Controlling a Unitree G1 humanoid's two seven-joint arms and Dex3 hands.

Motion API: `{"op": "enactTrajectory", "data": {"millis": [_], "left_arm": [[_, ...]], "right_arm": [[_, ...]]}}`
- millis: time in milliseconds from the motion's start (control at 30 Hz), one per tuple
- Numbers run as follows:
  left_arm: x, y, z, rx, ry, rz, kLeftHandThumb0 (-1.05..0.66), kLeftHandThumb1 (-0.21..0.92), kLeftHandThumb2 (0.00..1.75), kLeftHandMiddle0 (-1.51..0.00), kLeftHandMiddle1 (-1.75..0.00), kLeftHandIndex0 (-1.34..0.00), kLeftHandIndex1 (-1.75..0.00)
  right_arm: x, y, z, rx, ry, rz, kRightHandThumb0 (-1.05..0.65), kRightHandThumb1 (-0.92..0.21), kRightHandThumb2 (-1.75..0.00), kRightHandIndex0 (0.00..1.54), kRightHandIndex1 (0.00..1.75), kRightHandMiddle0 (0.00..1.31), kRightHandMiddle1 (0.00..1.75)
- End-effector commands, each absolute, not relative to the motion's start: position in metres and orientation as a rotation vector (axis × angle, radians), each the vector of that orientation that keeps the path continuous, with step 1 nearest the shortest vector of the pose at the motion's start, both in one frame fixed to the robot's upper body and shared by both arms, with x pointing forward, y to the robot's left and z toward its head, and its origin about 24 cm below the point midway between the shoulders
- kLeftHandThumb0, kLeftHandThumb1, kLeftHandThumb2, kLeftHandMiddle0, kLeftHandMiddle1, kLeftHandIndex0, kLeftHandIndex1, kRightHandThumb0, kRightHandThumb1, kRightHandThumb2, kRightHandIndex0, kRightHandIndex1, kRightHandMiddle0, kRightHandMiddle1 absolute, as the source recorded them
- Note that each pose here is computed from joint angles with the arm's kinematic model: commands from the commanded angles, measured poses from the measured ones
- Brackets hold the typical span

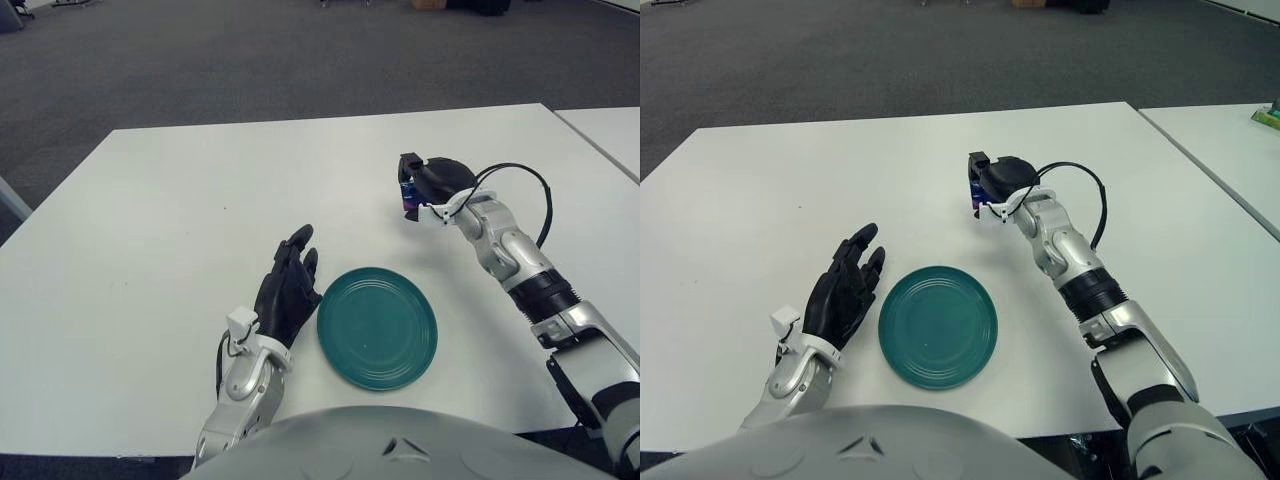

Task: Put the gum into the plate.

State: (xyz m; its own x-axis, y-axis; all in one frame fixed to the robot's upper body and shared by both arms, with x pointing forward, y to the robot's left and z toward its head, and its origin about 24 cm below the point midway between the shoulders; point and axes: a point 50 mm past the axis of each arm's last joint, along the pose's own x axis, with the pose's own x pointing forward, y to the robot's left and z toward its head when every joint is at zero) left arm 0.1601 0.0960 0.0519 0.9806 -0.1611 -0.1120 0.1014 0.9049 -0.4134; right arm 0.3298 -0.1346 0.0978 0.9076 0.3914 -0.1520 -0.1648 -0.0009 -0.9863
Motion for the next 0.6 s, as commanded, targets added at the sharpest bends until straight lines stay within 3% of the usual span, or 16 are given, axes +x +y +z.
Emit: {"op": "enactTrajectory", "data": {"millis": [0, 367, 467, 567], "left_arm": [[0.163, 0.094, 0.054, -0.445, 0.129, -0.138, -1.05, 0.92, 0.93, -0.20, -0.01, 0.00, -0.60], [0.164, 0.095, 0.053, -0.434, 0.125, -0.123, -1.05, 0.92, 0.94, -0.22, -0.01, 0.00, -0.64], [0.164, 0.096, 0.052, -0.425, 0.117, -0.109, -1.05, 0.92, 0.94, -0.25, -0.02, 0.00, -0.69], [0.164, 0.097, 0.051, -0.413, 0.112, -0.101, -1.05, 0.92, 0.94, -0.27, -0.02, 0.00, -0.73]], "right_arm": [[0.325, -0.128, 0.114, -1.515, -0.216, 0.476, -0.40, -0.59, -0.96, 0.45, 1.39, 0.40, 1.75], [0.295, -0.108, 0.124, -1.506, -0.244, 0.659, -0.40, -0.62, -0.93, 0.41, 1.14, 0.38, 1.75], [0.270, -0.095, 0.134, -1.488, -0.305, 0.706, -0.40, -0.63, -0.92, 0.43, 0.82, 0.38, 1.75], [0.256, -0.090, 0.140, -1.480, -0.335, 0.733, -0.40, -0.63, -0.91, 0.43, 0.87, 0.38, 1.75]]}}
